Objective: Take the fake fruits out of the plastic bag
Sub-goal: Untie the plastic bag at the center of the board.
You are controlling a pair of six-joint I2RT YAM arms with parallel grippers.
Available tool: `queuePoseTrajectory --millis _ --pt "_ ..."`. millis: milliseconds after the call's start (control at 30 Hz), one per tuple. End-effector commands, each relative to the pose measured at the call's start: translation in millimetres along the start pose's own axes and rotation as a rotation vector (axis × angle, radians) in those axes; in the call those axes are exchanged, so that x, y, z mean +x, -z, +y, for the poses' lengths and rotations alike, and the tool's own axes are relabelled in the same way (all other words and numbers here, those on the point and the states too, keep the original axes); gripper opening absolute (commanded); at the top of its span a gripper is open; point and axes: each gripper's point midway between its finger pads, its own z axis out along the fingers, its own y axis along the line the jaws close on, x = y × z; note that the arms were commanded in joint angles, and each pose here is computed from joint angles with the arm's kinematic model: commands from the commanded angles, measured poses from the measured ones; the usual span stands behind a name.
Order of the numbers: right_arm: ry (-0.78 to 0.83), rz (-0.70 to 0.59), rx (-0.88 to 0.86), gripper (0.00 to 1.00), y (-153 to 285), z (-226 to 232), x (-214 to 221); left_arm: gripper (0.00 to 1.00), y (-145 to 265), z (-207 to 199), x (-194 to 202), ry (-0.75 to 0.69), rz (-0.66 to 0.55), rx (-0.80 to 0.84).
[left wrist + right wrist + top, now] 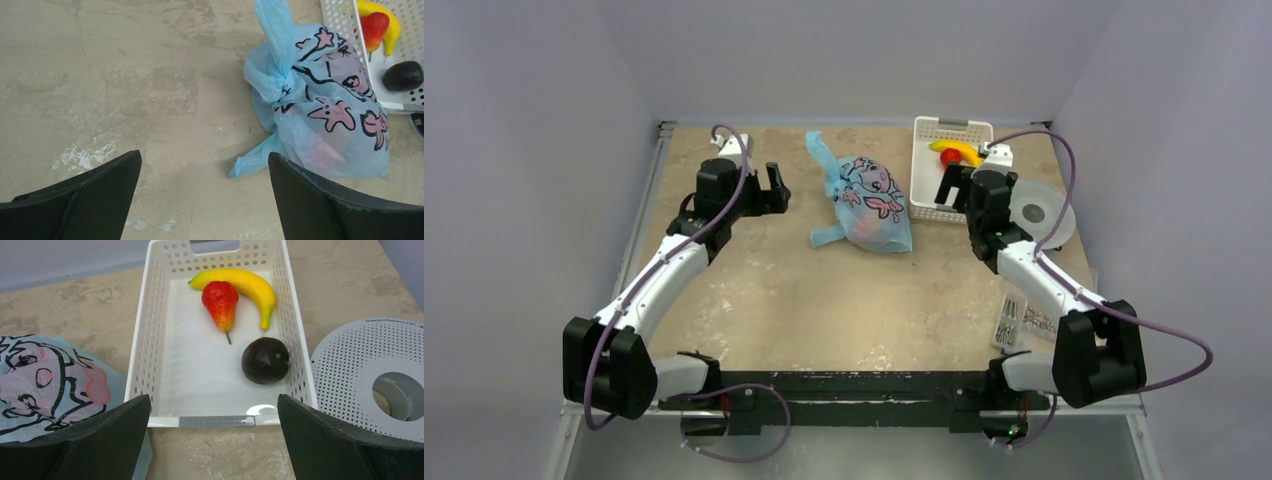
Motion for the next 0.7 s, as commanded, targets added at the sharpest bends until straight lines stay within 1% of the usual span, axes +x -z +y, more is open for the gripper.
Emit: queuePoseTrajectory --millis 0,100,300,400,467,533,600,667 --pt "-0.017 -0.076 -0.026 0.99 0 12 -27 1.00 14 -25 -44 -0.052 -0.147 0.084" --pt "-0.020 -0.069 -0.041 0.99 -1 18 -26 1.00 14 -32 -43 -0.066 -0.143 0.103" --pt "-0.035 -0.081 -0.133 0.99 5 45 -29 1.00 15 -36 -44 -0.081 -0.153 0.100" --pt "-0.045 -0.079 -0.275 0.99 10 74 -31 1.00 17 -29 -49 -0.054 -0.181 0.053" --pt "-0.116 -0.055 -0.318 0.99 7 87 -28 1.00 18 -25 -53 -0.033 -0.196 0.028" --pt "-0.157 -0.026 -0.356 0.99 5 103 -27 1.00 20 -22 -52 -0.023 -0.185 0.011" --pt "-0.162 0.028 -0.422 0.99 4 126 -20 0.99 20 -18 -47 -0.029 -0.155 -0.005" --pt "-0.130 0.052 -0.462 0.99 5 148 -14 0.94 18 -16 -42 -0.044 -0.128 -0.011"
